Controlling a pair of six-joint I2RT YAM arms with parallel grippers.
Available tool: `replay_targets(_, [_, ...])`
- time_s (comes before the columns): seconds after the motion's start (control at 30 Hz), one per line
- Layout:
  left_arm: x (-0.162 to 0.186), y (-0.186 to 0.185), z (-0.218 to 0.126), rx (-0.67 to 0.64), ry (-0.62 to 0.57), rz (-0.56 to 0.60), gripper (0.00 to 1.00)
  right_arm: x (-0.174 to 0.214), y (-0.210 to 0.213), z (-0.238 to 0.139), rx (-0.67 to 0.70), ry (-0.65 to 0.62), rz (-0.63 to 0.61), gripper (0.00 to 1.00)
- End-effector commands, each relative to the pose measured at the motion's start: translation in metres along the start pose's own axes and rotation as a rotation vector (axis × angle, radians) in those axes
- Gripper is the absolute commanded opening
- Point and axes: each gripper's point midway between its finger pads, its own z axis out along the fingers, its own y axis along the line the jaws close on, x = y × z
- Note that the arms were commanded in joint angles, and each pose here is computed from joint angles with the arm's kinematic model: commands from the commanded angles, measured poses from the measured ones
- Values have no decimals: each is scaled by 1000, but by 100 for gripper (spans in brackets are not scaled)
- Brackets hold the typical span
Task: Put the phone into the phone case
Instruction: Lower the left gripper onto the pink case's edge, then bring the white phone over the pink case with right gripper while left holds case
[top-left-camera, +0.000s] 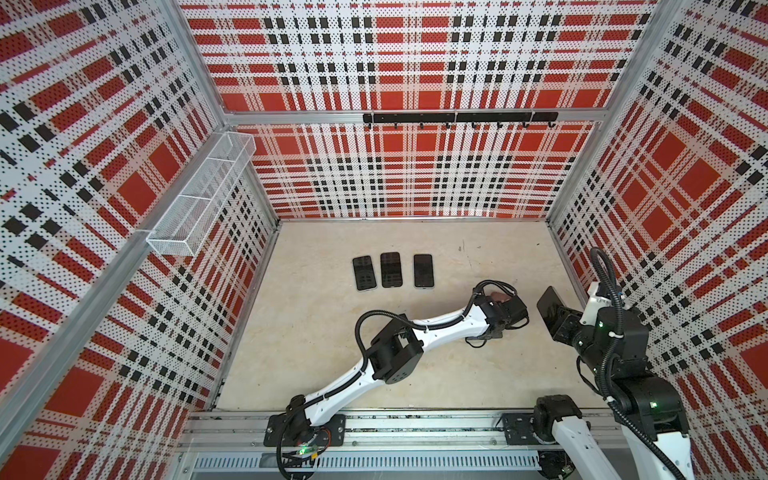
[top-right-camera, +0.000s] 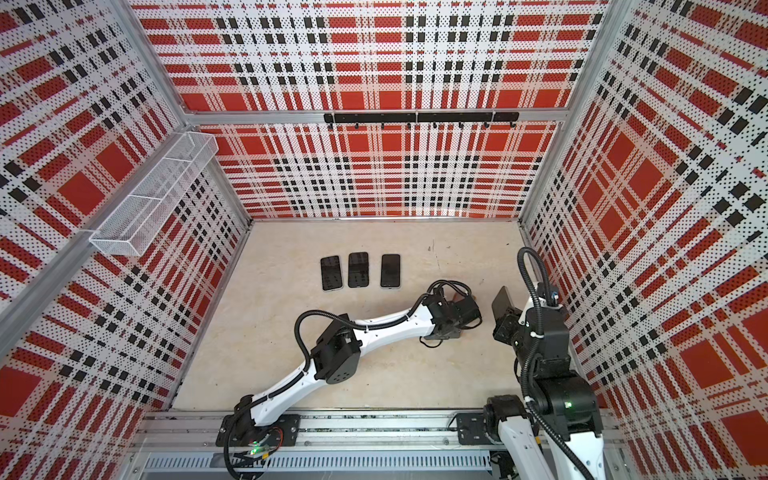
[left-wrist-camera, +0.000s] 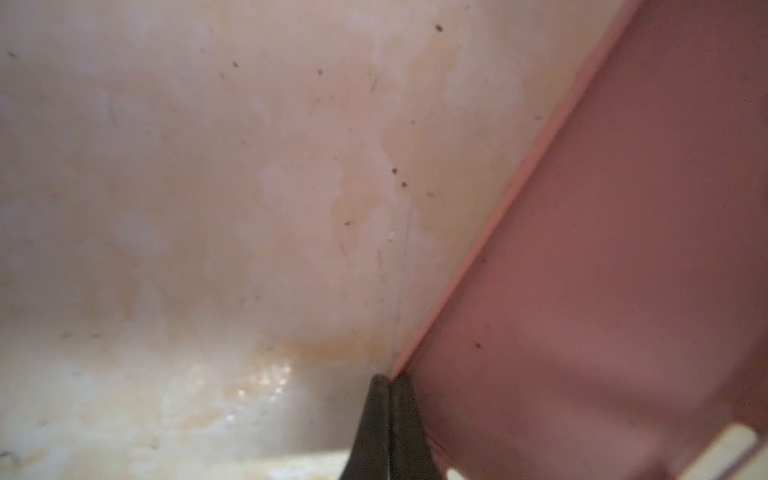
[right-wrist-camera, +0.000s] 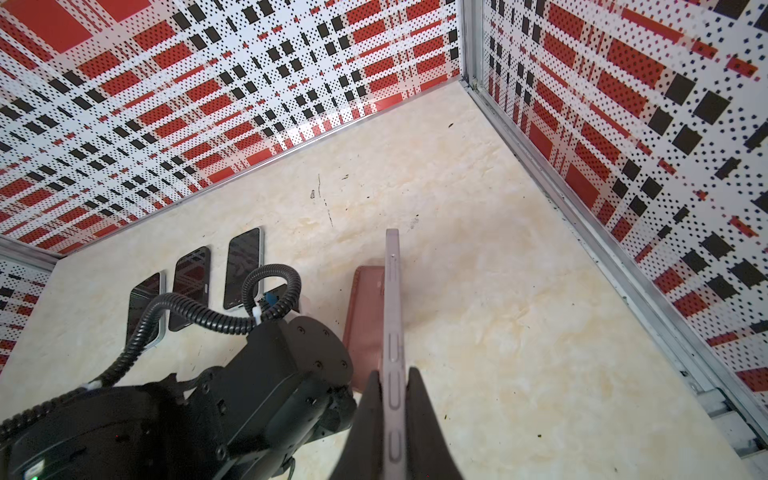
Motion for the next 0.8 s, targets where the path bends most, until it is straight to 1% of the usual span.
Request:
replay_targets(0.0, [-17,54,-26,-165,-56,240,0,-32,10,-15,-46,-118,8,0])
replay_targets(0.07, [-26,75,-46,-206,-89,367,0,-31,9,-16,-42,-113,5,0])
replay_targets(0.13, [-31,92,-62,-221,-119,505,0,-30,9,-17,-42,-109,6,0])
replay_targets(0.2, [-30,103,-75,-196,-130,662,0,-26,15,-17,-80,-91,8,0])
replay_targets(0.27, [-30,116,-89,-184,-165,794,0,-21,22,-18,-128,-68,13,0])
replay_targets(0.3, [-27,121,-91,-166,-167,868,0,-18,28,-18,-163,-52,12,0])
replay_targets(0.33, [-27,131,-94,-170,-180,919,0,-13,35,-19,-206,-29,12,0])
replay_targets(0.37, [-23,137,-93,-140,-168,972,0,-9,41,-20,-238,-8,13,0])
replay_targets(0.4, [-23,146,-92,-135,-167,996,0,-4,46,-20,-273,18,12,0])
replay_targets(0.43, [-19,154,-89,-101,-153,1024,0,2,53,-20,-311,50,9,0])
replay_targets(0.57, [-19,187,-79,-46,-143,1024,0,21,73,-23,-434,167,19,0])
replay_targets(0.67, [-20,197,-73,-17,-140,1022,0,34,89,-25,-529,244,35,0])
replay_targets(0.77, [-14,196,-62,-24,-119,1059,0,47,103,-24,-616,326,61,0])
